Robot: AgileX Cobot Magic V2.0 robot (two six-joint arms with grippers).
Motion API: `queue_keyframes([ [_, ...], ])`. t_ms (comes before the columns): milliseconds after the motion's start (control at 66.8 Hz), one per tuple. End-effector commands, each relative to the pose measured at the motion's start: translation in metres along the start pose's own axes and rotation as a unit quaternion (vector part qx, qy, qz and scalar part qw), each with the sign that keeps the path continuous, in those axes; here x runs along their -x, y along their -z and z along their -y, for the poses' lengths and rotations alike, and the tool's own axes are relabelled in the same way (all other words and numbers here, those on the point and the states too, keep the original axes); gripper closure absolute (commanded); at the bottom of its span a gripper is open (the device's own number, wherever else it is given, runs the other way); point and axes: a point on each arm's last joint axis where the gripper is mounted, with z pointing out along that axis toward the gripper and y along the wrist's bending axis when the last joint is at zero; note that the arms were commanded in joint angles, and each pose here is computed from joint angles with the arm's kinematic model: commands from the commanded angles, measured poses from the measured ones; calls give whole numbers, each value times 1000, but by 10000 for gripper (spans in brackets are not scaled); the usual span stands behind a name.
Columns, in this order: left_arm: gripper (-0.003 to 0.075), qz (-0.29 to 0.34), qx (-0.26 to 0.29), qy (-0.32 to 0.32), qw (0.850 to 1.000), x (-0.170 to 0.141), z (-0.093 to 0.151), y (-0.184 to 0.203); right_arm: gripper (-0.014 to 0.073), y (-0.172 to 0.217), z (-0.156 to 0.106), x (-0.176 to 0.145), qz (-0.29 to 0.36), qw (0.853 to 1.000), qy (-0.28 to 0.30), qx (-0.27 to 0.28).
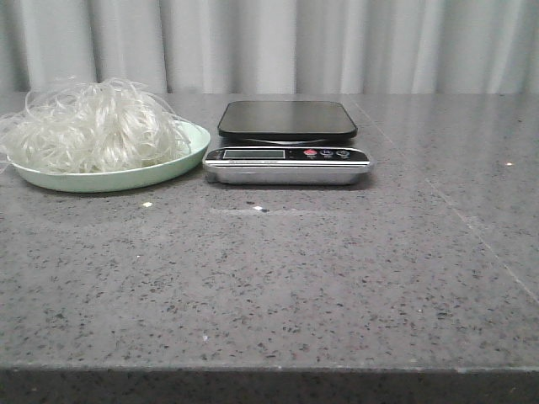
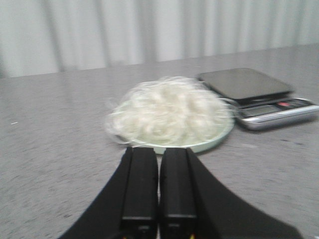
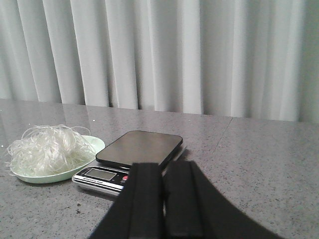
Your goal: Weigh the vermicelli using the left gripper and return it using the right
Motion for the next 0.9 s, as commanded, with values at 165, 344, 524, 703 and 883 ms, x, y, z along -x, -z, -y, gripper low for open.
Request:
queue_keyframes([
  [165,594,78,115,6,990,-20,-11,-6,429,0,0,15,42,999,7,-6],
  [344,594,82,171,13,982,-21,-17,-4,429,0,0,15,43,999,7,-6],
  [524,594,85,169,17,982,-20,-17,-4,429,0,0,15,43,999,7,-6],
  [703,594,85,125,16,988,-20,-12,-5,429,0,0,15,43,999,7,-6],
  [883,594,85,100,17,991,-20,-10,-6,429,0,0,15,43,999,7,-6],
])
